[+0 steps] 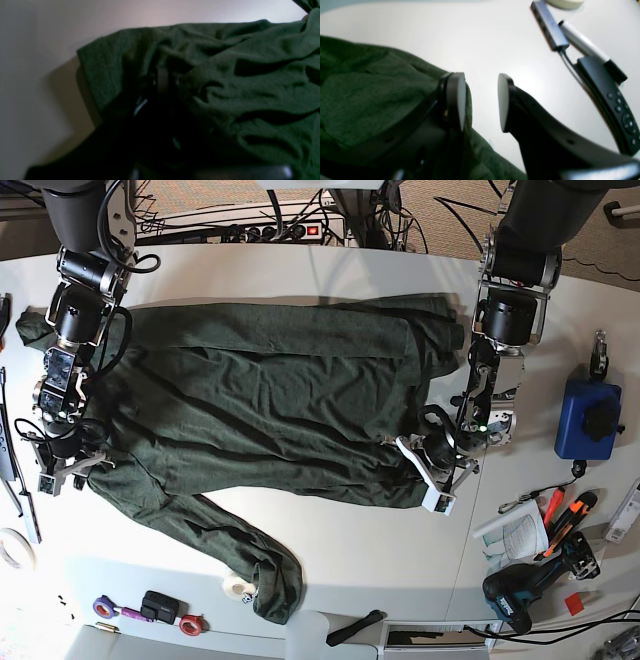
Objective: Layout the t-shirt on the table in an organized manner, then fold the t-shirt properly
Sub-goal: 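Hold both shirt sides and pull them taut to straighten the body, then regrasp the shirt side near the hem with the left gripper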
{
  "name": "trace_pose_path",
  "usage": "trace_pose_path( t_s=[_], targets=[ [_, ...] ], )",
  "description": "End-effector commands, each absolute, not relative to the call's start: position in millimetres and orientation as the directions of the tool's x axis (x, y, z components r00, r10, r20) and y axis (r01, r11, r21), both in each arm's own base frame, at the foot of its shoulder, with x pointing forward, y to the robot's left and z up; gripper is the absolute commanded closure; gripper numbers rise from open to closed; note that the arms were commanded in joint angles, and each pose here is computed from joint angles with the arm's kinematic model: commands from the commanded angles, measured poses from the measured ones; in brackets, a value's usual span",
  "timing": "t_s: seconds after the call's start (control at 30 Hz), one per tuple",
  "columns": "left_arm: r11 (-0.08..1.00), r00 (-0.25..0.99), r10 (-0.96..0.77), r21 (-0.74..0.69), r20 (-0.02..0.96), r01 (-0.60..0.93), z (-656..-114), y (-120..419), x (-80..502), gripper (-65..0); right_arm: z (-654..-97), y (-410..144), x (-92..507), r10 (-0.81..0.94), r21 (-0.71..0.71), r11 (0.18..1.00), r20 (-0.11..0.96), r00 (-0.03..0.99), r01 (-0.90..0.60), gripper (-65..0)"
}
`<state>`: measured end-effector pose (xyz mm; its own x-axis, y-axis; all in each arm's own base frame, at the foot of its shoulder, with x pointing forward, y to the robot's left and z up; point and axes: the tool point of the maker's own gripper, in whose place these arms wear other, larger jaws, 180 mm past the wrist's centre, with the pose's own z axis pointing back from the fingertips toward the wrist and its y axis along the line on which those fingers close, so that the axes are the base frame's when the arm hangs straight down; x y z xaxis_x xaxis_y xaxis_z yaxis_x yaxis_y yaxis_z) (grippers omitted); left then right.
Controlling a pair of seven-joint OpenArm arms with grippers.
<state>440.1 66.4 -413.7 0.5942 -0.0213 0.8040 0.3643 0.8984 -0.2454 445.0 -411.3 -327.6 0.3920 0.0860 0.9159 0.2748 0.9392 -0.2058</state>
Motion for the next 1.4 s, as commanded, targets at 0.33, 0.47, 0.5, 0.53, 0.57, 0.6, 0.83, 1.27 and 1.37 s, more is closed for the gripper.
trace_pose_path(
  t_s=[0.33,0.47,0.5,0.53,0.57,0.6,0.83,1.27,1.37],
  targets=[
    [0.924,0.642,-0.078,-0.187,0.763,0.334,-430,84,433,0.0,-289,-423,457,0.128,-0.219,0.929,0.947,0.294,0.299,-21.6],
    [0.921,0.615,-0.034,-0.213,0.788,0.325,-423,82,438,0.0,-291,-423,455,0.129,-0.221,0.929,0.946,0.298,0.298,-21.7],
    [0.921,0.611,-0.027,-0.218,0.791,0.323,-421,82,439,-4.9,-291,-423,455,0.129,-0.221,0.929,0.946,0.298,0.298,-21.7],
    [0.921,0.602,-0.022,-0.219,0.798,0.323,-419,81,441,-12.2,-292,-423,455,0.129,-0.221,0.929,0.946,0.298,0.298,-21.7],
    [0.920,0.588,-0.017,-0.218,0.809,0.326,-415,81,443,-19.1,-292,-423,455,0.129,-0.221,0.929,0.945,0.300,0.297,-21.7],
    [0.920,0.571,-0.011,-0.216,0.821,0.328,-411,80,446,-24.9,-292,-423,455,0.130,-0.222,0.929,0.946,0.298,0.297,-21.7],
    [0.906,0.465,0.015,-0.208,0.885,0.368,-365,69,462,-32.0,-297,-424,453,0.119,-0.221,0.928,0.938,0.325,0.299,-21.7],
    [0.869,0.409,0.090,-0.272,0.908,0.413,-332,53,465,-35.3,-316,-439,440,0.046,-0.227,0.900,0.899,0.436,0.373,-24.9],
    [0.869,0.408,0.091,-0.273,0.908,0.414,-332,53,465,-35.3,-320,-428,444,0.035,-0.198,0.928,0.891,0.453,0.317,-37.0]
  ],
)
